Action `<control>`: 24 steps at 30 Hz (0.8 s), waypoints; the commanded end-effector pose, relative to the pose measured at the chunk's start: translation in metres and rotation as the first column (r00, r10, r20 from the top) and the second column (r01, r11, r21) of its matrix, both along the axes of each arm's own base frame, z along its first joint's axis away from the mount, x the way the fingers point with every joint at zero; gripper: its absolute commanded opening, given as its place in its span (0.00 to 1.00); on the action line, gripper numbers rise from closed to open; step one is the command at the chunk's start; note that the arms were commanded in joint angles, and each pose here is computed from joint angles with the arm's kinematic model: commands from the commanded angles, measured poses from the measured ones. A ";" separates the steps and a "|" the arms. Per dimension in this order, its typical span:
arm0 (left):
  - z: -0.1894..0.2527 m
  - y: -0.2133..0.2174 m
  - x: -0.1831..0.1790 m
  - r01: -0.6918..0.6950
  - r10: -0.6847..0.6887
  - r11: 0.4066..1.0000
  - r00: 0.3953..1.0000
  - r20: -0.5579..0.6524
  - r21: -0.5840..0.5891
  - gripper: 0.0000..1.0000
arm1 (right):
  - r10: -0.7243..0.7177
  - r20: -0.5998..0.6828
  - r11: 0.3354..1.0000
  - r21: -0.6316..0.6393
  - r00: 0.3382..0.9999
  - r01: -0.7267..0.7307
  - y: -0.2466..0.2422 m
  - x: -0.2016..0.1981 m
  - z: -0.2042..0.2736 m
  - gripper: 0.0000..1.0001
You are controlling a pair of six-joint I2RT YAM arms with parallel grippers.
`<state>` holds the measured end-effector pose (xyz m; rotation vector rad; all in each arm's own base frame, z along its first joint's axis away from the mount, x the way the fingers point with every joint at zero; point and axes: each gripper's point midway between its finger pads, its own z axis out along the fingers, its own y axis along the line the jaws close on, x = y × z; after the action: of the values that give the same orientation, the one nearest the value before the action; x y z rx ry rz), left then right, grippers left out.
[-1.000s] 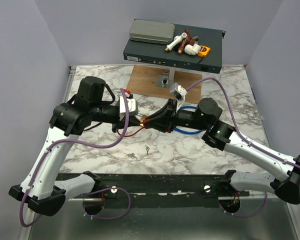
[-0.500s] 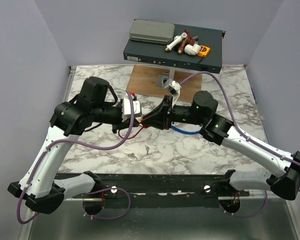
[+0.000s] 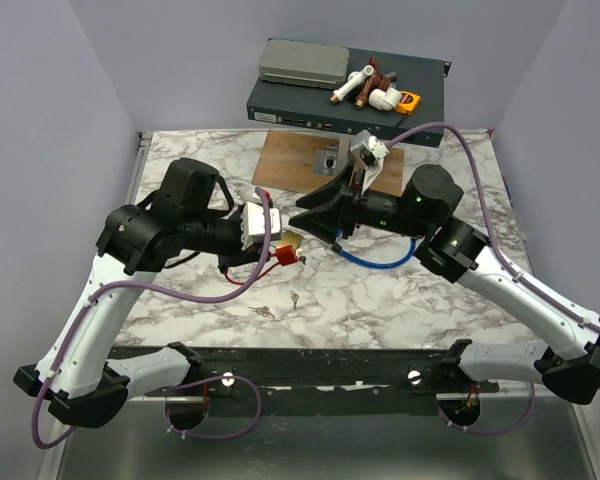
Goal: Unlock with the key
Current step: Unlock the lock.
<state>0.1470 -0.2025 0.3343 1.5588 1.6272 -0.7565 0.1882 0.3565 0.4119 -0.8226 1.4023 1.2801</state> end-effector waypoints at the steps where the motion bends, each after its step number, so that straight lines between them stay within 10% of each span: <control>1: 0.001 0.009 -0.002 -0.005 0.004 1.000 0.999 0.043 0.030 0.00 | -0.070 0.057 0.997 -0.012 0.996 0.071 -0.016 0.002 0.025 0.53; 24: 0.018 0.024 0.032 -0.051 -0.012 0.990 0.896 0.443 0.131 0.00 | 0.013 -0.367 0.991 -0.120 0.930 -0.061 -0.011 -0.008 -0.038 0.26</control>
<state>0.1713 -0.1800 0.3492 1.6648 1.4097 -0.3236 0.1881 0.3427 0.3763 -0.7251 1.7362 1.3076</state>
